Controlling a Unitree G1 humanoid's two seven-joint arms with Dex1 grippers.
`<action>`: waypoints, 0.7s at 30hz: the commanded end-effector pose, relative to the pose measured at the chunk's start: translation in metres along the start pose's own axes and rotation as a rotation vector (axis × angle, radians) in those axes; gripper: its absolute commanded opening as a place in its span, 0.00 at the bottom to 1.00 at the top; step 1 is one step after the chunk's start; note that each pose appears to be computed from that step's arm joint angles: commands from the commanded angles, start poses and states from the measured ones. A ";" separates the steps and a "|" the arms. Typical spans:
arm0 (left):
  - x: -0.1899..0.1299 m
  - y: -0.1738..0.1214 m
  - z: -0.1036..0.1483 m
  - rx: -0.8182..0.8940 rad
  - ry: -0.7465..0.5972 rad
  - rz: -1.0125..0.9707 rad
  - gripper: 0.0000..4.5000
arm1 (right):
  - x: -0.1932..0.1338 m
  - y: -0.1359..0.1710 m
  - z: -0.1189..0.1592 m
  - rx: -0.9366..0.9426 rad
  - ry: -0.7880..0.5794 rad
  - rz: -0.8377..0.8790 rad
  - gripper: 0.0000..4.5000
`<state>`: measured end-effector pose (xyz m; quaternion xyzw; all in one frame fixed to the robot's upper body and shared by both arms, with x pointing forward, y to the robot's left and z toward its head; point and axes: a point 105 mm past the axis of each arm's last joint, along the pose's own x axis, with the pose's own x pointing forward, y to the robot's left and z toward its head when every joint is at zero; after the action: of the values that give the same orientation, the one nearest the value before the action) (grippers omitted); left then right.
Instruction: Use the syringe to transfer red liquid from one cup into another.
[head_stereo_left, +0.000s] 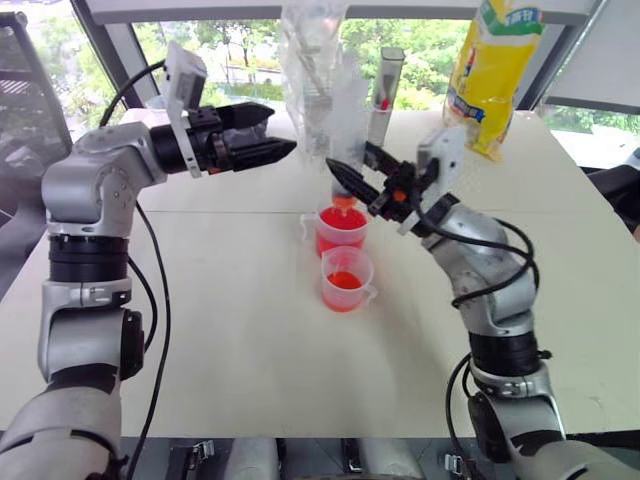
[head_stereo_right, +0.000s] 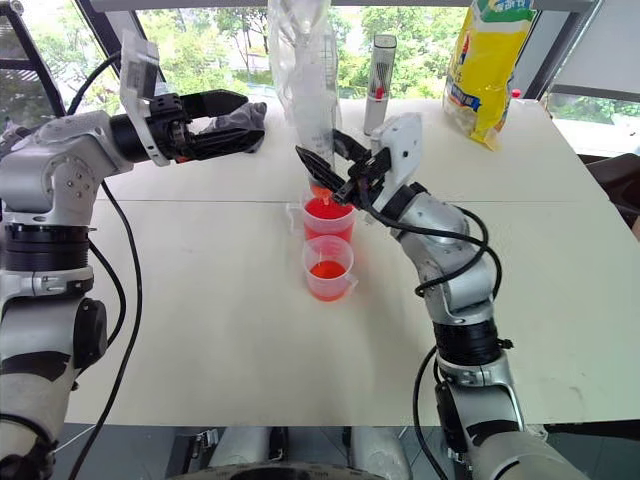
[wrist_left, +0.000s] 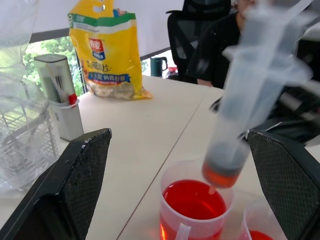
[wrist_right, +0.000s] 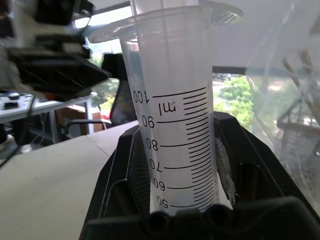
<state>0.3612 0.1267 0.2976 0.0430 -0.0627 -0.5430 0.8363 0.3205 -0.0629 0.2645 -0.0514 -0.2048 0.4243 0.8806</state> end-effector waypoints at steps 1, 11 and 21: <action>0.002 -0.001 0.012 0.028 -0.036 -0.011 0.99 | -0.009 0.015 0.032 0.010 -0.062 0.071 0.32; 0.017 -0.006 0.014 0.011 -0.061 -0.062 0.99 | -0.039 0.029 0.001 0.131 0.051 0.033 0.32; 0.024 -0.031 0.021 -0.062 -0.079 -0.189 0.99 | -0.046 0.034 -0.021 0.127 0.085 -0.002 0.32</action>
<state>0.3477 0.0923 0.2998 -0.0046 -0.0505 -0.6142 0.7876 0.2835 -0.0769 0.2101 -0.0101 -0.1104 0.4304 0.8958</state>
